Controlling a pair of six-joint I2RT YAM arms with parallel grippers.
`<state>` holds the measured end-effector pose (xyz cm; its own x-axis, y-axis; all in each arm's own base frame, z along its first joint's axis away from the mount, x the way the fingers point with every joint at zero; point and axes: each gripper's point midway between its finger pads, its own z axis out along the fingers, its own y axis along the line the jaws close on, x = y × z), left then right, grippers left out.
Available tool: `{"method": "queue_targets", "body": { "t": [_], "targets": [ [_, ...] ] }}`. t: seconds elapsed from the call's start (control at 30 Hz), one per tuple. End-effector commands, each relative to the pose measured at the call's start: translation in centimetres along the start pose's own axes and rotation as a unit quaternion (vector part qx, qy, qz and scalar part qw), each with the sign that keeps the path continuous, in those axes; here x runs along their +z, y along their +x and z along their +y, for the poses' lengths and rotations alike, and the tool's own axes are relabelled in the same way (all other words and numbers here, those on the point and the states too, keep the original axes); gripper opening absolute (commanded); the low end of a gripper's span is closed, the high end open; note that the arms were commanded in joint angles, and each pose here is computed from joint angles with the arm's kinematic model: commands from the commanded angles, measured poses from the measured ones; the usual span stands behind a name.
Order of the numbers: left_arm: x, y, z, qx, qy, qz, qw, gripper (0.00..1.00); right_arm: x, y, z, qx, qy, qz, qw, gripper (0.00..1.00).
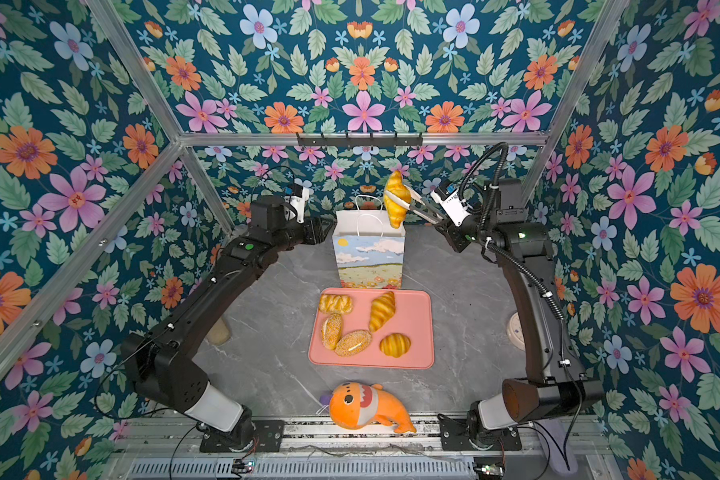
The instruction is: Place the fake bread into the paper bag
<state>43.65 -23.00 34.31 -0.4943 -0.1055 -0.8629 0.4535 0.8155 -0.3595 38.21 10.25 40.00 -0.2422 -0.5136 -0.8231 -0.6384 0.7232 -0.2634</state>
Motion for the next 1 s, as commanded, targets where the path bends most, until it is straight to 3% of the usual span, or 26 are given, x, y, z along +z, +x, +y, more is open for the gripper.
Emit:
{"method": "queue_targets", "body": {
  "t": [0.0,0.13,0.63,0.97],
  "targets": [
    [-0.3,-0.7,-0.3,0.010,0.007,-0.012,1.000,0.60,0.2,-1.7,-0.4,-0.051,-0.003,-0.045,0.998,0.31],
    [-0.1,-0.6,-0.3,0.008,0.007,-0.010,1.000,0.60,0.9,-1.4,0.1,-0.080,-0.010,-0.056,0.995,0.31],
    [0.1,-0.3,-0.3,0.005,0.012,-0.007,1.000,0.60,3.2,0.3,-0.6,-0.093,-0.020,-0.019,0.995,0.32],
    [0.0,-0.1,-0.2,0.003,0.012,-0.005,1.000,0.60,4.1,0.9,0.1,-0.111,-0.036,-0.033,0.993,0.32]
  ]
}}
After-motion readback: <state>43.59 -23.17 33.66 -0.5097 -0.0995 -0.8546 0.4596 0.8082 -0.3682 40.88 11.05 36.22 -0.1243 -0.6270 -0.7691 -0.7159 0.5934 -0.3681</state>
